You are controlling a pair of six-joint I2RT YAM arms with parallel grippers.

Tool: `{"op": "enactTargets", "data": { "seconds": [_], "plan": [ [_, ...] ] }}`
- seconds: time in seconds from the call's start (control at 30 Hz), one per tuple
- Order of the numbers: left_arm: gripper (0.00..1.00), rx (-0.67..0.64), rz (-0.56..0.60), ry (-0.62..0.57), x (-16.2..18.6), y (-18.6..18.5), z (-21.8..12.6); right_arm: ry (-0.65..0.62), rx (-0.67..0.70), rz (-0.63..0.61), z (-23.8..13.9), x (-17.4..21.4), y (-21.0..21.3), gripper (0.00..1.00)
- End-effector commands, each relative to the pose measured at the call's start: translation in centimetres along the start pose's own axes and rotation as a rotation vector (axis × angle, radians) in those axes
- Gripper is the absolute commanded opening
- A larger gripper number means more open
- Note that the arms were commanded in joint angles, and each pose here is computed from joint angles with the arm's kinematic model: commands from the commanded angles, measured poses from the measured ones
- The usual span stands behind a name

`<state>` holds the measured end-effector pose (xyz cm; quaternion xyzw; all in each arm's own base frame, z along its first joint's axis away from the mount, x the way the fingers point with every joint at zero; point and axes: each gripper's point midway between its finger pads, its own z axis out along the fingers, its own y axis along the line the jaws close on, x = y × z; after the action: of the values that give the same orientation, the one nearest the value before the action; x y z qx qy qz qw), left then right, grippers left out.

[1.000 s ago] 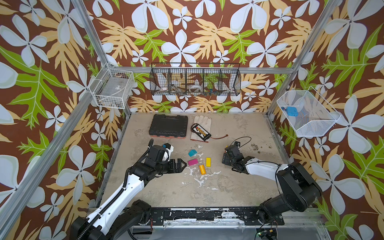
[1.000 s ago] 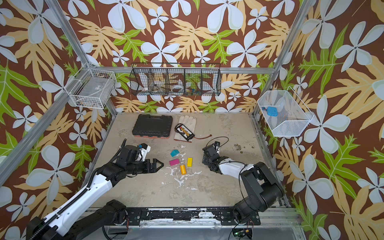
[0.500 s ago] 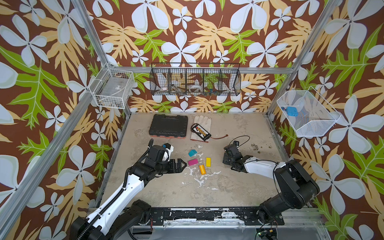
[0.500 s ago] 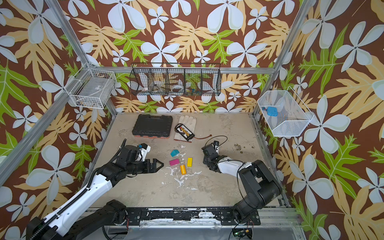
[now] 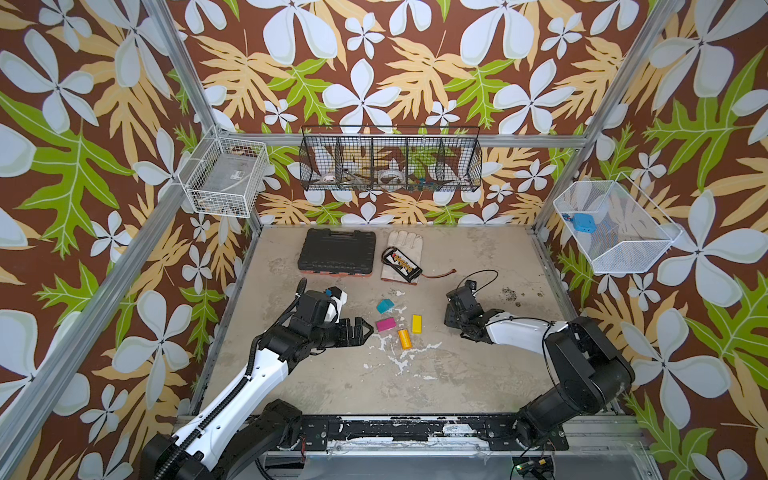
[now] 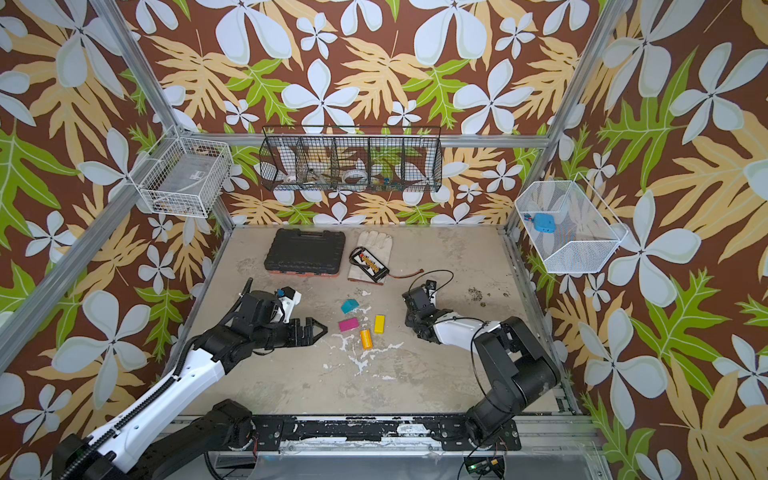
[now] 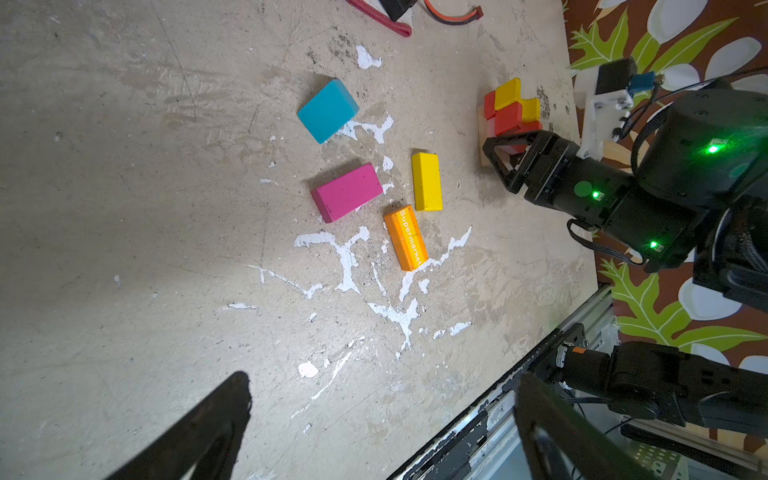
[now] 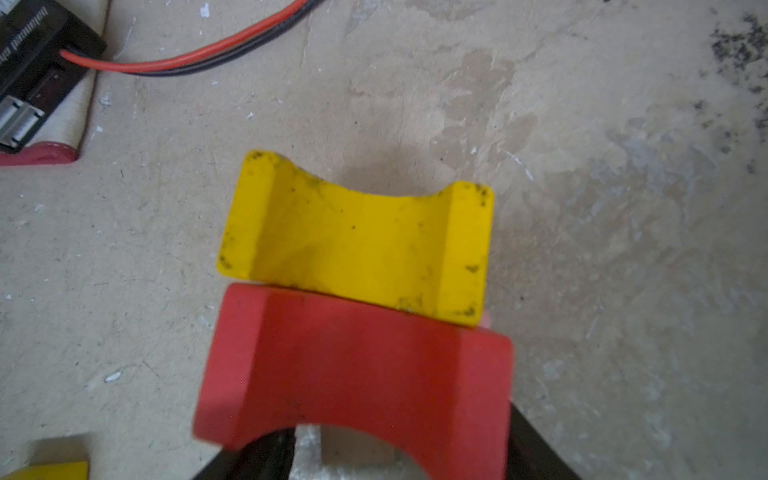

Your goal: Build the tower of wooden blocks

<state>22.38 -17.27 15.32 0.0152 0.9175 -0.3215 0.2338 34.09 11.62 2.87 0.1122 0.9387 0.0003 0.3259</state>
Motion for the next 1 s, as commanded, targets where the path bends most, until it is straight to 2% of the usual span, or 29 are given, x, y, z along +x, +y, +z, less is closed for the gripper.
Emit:
{"op": "enactTargets", "data": {
  "seconds": [0.0, 0.07, 0.27, 0.47, 0.7, 0.97],
  "plan": [
    [1.00, 0.014, 0.001, -0.013, -0.3, -0.3, 0.0, -0.003, 0.008, -0.011, -0.1, 0.0, -0.2, 0.69],
    [1.00, 0.014, 0.001, -0.014, -0.3, -0.3, 0.0, -0.005, 0.006, -0.011, -0.2, -0.1, -0.1, 0.72],
    [1.00, 0.012, 0.000, -0.013, -0.3, -0.3, 0.0, -0.025, -0.045, -0.002, -1.4, -1.0, 0.6, 0.91],
    [1.00, 0.013, 0.001, -0.014, -0.3, -0.3, 0.0, -0.096, -0.064, 0.041, -4.2, -3.2, 0.3, 1.00],
    [1.00, 0.014, 0.003, -0.015, -0.3, -0.3, -0.1, -0.163, -0.062, 0.073, -5.3, -6.1, 1.0, 1.00],
    [1.00, 0.015, 0.002, -0.015, -0.3, -0.4, -0.1, -0.155, 0.028, 0.046, -3.7, -7.8, 1.1, 1.00]
  ]
}}
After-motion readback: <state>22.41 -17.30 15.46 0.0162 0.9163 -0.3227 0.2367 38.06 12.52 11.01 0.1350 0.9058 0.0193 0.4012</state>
